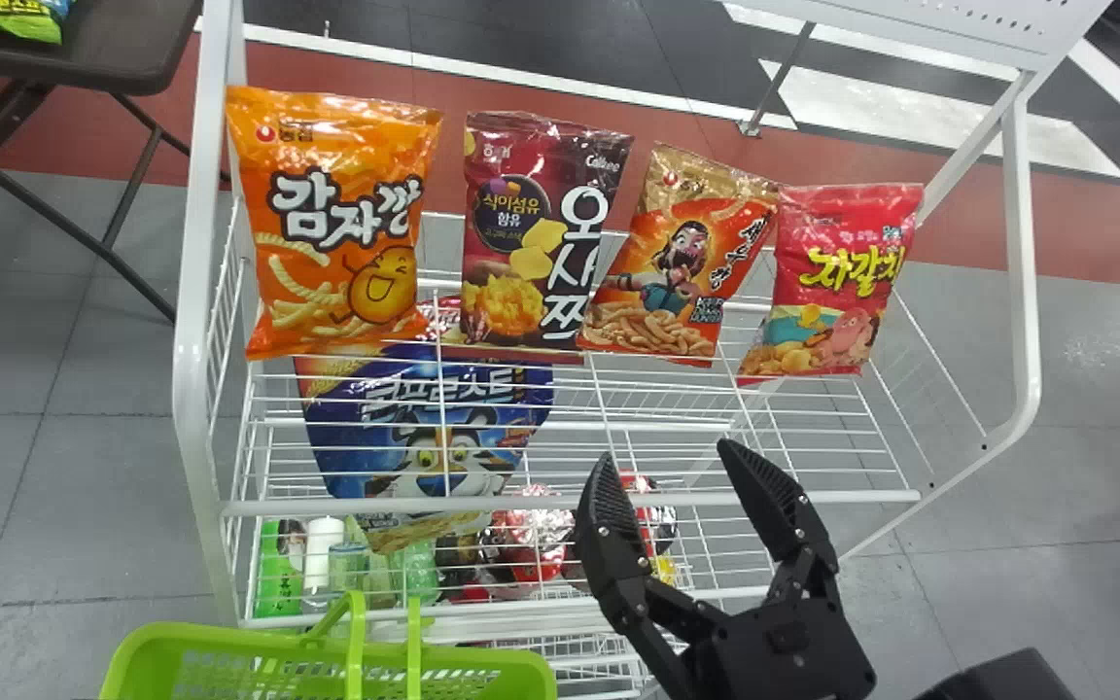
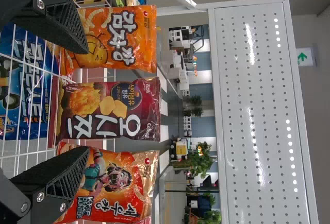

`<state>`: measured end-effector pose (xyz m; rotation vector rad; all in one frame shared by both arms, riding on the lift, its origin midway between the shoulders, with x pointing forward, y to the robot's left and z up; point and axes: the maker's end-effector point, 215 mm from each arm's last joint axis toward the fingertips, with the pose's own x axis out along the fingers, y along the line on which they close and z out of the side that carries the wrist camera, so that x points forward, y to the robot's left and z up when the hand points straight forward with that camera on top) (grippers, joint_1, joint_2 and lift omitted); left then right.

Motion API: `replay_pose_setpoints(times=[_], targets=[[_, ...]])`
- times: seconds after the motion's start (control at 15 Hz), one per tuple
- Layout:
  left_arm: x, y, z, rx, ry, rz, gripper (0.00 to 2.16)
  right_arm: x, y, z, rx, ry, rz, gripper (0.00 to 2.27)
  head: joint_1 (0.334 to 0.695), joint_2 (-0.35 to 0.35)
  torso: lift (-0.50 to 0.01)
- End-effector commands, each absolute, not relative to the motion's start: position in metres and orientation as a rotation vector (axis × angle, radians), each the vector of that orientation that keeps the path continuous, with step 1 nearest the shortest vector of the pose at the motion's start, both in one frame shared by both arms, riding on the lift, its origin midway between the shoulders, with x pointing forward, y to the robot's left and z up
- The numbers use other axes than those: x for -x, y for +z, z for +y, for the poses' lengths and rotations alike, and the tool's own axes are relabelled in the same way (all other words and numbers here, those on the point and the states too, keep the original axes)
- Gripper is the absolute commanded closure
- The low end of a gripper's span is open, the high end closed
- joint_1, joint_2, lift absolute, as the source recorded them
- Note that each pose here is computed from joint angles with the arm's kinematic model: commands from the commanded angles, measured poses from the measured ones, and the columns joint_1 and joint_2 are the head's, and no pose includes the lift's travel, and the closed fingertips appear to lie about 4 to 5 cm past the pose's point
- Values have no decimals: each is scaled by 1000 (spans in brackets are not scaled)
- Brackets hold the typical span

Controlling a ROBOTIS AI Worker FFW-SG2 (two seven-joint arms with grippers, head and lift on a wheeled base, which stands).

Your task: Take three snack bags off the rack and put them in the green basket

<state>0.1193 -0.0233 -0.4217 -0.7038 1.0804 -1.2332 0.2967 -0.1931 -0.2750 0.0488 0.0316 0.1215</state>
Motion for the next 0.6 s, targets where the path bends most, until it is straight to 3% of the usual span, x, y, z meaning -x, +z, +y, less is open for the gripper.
replay_pose_setpoints(times=[0.0,0.53], targets=[[-120,-422,-23,703,-1233,1078,1760,-297,-277,-193,-49,120,37,167,695,-350,-24],[-121,-422,-23,706,-1230,1076,1760,-298,-275,-194,-49,118,27,157,695,-350,-24]])
